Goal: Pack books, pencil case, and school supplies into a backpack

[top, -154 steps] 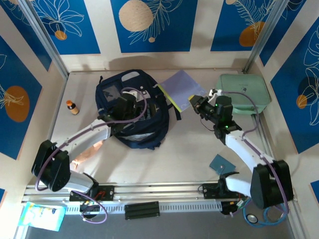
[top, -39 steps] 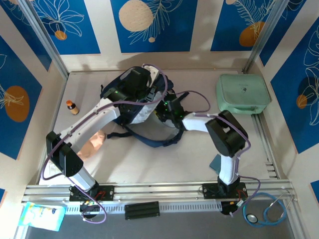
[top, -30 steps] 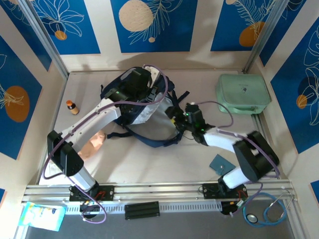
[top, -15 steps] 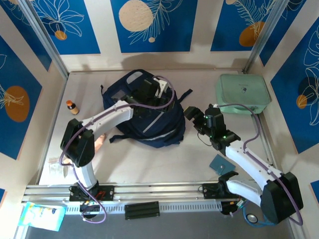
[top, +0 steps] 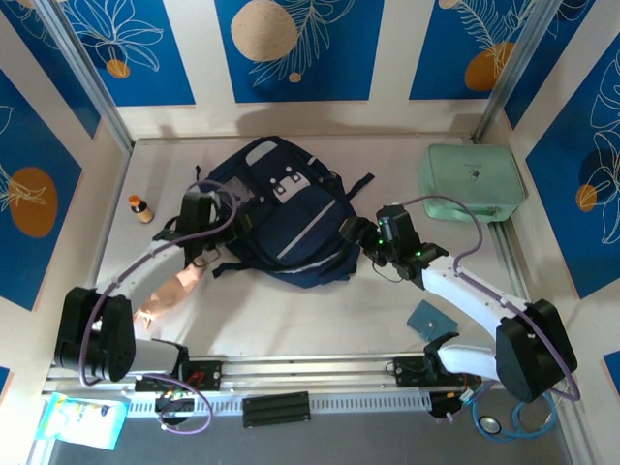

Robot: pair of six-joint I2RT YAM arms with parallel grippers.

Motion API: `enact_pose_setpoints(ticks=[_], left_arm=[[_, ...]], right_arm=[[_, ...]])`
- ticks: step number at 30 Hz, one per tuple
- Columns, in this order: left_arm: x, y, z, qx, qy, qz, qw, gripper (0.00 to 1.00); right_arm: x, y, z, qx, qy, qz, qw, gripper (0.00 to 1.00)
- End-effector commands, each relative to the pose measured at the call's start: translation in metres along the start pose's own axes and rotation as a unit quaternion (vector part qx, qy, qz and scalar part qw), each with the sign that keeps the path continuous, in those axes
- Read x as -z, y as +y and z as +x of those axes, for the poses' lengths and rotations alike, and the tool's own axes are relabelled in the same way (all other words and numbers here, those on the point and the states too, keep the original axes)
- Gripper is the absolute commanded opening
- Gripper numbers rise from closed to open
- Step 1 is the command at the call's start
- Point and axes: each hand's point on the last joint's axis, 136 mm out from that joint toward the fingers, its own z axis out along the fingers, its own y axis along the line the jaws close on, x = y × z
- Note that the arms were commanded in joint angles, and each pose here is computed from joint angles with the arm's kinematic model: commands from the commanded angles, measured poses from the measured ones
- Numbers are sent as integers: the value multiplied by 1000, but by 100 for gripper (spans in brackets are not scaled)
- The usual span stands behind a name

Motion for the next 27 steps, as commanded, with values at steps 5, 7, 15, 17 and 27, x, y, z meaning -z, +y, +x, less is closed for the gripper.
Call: enact_pose_setpoints(ticks=[5,7,15,17,27], left_arm=[[-14,35,16,108,19,-1,994,62],[-21,39,18,118,23,-6,993,57],[-41,33,7,130,13,25,991,51],[-45,29,4,128,10,38,991,51],[-55,17,-6,118,2,72,990,21]], right_arm=[[-7,14,18,-6,41,-7,999,82],[-9,14,21,-7,46,-5,999,81],[-14,14,28,-10,58,-6,998,81],[-15,15,32,-11,66,-11,998,81],[-42,6,56,-41,141,0,989,75]])
